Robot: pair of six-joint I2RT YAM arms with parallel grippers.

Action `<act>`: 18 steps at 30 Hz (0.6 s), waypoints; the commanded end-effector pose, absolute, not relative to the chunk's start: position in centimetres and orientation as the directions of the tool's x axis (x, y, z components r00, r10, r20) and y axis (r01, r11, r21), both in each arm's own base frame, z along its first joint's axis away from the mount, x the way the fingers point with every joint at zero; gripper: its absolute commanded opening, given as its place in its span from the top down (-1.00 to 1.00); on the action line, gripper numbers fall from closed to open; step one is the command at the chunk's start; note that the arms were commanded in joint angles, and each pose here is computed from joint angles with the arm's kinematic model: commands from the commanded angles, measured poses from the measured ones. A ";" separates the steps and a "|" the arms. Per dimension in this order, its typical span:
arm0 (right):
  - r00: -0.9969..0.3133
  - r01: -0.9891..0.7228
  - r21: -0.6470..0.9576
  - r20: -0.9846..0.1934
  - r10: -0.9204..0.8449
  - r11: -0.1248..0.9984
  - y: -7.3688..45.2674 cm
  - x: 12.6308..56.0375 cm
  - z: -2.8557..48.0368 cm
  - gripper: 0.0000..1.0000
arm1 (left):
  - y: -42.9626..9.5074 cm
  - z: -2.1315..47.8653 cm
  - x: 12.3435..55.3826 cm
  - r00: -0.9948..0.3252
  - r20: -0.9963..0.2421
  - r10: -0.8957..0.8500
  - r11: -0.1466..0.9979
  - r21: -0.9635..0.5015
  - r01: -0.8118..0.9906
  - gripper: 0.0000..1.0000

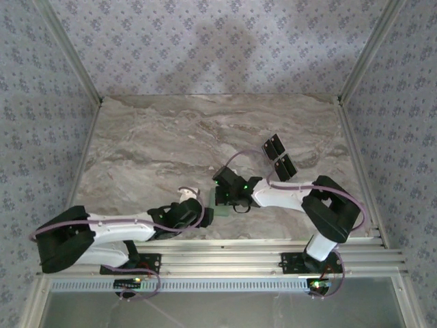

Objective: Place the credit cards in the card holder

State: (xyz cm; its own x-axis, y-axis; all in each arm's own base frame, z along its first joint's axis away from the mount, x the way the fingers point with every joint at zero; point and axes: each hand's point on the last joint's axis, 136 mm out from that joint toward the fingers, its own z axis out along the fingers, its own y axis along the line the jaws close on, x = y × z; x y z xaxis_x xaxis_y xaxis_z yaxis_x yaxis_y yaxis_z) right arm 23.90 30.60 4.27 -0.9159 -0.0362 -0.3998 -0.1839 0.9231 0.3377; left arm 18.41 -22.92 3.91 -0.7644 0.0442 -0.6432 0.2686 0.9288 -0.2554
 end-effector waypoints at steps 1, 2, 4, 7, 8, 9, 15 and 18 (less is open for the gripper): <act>-0.918 -0.203 0.330 -0.392 -0.062 0.922 29.6 23.7 4.8 1.00 | -22.1 4.6 18.5 -0.761 -0.648 0.015 0.934 -0.264 0.242 -0.94; -0.917 -0.204 0.334 -0.394 -0.060 0.920 29.4 23.8 5.0 1.00 | -22.0 4.9 18.6 -0.759 -0.651 0.005 0.935 -0.266 0.235 -0.94; -0.912 -0.224 0.352 -0.405 -0.068 0.909 29.6 24.2 5.5 1.00 | -21.8 5.5 19.0 -0.752 -0.659 -0.010 0.937 -0.268 0.222 -0.94; -0.905 -0.245 0.366 -0.419 -0.076 0.898 29.3 24.8 6.1 1.00 | -21.2 5.9 19.5 -0.756 -0.653 -0.029 0.948 -0.259 0.187 -0.94; -0.903 -0.249 0.372 -0.423 -0.075 0.894 29.3 25.0 6.4 1.00 | -21.0 5.9 19.7 -0.760 -0.649 -0.034 0.951 -0.255 0.175 -0.95; -0.903 -0.248 0.372 -0.424 -0.074 0.895 29.0 25.2 6.5 1.00 | -20.8 6.0 20.1 -0.763 -0.645 -0.043 0.953 -0.255 0.161 -0.95; -0.911 -0.244 0.384 -0.405 -0.075 0.890 27.8 25.6 6.8 1.00 | -21.3 6.7 22.4 -0.783 -0.619 -0.059 0.951 -0.273 0.144 -0.95; -0.916 -0.236 0.385 -0.394 -0.073 0.892 27.4 25.5 6.9 1.00 | -22.1 7.0 23.7 -0.797 -0.602 -0.047 0.944 -0.289 0.163 -0.95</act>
State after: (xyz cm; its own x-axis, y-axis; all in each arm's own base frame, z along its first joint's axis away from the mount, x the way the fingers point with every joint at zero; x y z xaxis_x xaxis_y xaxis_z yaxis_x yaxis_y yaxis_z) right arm 26.46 27.93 6.82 -0.9102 -0.0364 -0.4126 -0.2122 0.8965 0.3890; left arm 22.93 -20.92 6.27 -0.7833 -0.0807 -0.6163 0.1175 0.9544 -0.2743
